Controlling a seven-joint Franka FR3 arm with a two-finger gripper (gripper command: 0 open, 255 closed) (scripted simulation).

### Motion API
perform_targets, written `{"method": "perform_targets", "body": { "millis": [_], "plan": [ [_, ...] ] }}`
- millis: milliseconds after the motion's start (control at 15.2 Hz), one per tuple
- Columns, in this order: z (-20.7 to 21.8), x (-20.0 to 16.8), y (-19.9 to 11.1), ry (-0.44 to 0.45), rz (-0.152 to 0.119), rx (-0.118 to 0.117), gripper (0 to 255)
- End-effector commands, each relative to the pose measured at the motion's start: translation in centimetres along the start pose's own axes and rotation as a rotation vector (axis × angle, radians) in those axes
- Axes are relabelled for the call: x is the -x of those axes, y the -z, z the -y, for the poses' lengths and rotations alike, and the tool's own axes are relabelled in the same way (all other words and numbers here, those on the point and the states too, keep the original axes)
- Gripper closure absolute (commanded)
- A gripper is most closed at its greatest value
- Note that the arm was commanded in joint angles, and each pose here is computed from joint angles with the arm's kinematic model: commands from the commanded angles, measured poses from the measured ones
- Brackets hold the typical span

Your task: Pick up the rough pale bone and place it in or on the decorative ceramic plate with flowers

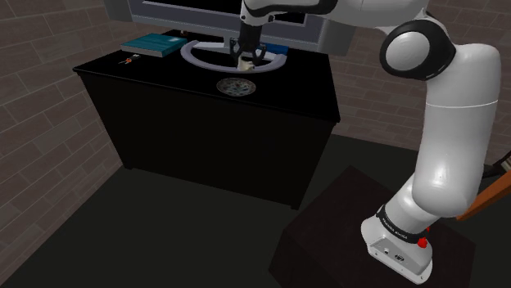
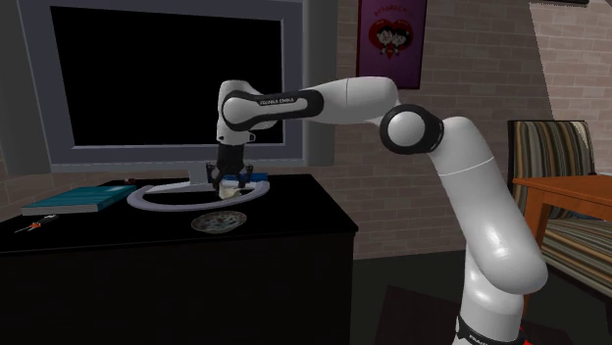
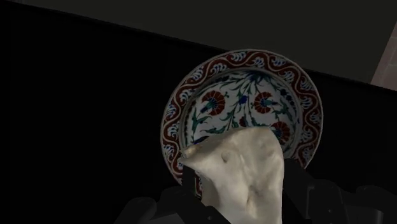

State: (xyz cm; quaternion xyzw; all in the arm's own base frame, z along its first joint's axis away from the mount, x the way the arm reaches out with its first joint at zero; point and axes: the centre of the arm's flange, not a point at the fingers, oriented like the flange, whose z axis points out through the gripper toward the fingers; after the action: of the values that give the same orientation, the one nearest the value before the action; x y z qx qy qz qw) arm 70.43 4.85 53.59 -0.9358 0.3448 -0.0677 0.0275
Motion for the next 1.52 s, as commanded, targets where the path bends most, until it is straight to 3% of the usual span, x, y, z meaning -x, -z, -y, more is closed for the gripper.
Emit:
{"method": "perform_targets", "body": {
  "millis": [0,990,1452],
  "plan": [
    [2.5,0.5,-0.3,-0.001,0.0,0.0,255],
    [2.5,1.4,-7.7,-0.001,0.0,0.0,255],
    [2.5,1.4,-7.7,-0.001,0.0,0.0,255]
  ]
}}
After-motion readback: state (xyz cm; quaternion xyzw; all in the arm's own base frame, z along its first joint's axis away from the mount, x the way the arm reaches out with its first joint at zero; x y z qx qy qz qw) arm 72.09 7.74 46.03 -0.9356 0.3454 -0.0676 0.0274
